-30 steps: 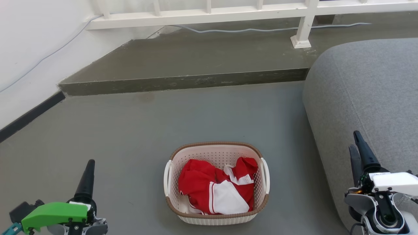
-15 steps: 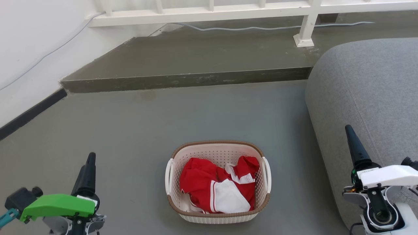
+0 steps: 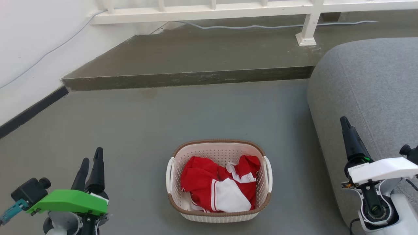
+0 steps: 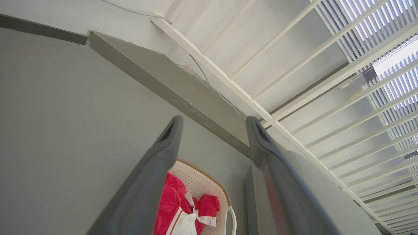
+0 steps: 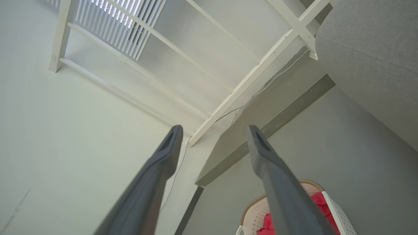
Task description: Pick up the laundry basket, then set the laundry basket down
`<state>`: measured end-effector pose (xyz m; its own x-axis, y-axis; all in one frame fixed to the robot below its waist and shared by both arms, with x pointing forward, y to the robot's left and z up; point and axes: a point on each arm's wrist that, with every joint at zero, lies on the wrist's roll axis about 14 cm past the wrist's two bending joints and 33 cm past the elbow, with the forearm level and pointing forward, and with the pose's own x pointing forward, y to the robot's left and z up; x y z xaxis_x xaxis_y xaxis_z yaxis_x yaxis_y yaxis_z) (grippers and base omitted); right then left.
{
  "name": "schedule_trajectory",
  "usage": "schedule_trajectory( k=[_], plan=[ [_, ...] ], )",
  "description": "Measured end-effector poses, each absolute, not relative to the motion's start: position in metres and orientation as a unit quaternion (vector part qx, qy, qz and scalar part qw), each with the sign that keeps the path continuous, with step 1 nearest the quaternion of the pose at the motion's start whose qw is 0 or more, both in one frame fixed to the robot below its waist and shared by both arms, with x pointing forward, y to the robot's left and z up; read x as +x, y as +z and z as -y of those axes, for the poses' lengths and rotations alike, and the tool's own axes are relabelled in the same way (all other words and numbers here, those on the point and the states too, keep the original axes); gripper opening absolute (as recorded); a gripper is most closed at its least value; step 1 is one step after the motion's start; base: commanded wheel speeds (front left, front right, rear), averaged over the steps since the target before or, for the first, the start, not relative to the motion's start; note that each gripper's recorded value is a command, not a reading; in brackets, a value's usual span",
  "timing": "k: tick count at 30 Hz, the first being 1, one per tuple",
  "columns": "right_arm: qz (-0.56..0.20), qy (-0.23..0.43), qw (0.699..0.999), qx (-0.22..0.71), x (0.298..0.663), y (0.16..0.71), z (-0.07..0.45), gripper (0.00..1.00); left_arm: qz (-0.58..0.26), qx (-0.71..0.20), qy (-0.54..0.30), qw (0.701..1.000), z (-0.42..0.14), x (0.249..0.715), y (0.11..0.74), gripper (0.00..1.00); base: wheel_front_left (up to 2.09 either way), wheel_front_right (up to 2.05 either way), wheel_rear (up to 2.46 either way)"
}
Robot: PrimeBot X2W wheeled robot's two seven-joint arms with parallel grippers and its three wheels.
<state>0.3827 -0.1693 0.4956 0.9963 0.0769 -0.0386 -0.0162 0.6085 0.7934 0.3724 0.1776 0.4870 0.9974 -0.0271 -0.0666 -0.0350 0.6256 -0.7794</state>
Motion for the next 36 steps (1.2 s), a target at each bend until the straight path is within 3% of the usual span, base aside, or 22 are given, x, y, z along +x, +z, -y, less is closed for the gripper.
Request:
schedule_trajectory(
  k=[36],
  plan=[
    [0.024, 0.073, 0.97, 0.232, 0.388, 0.521, 0.143, 1.0, 0.037, -0.229, -0.035, 0.972, -0.165, 0.377, 0.521, 1.0, 0.0, 0.0, 0.0]
  ],
)
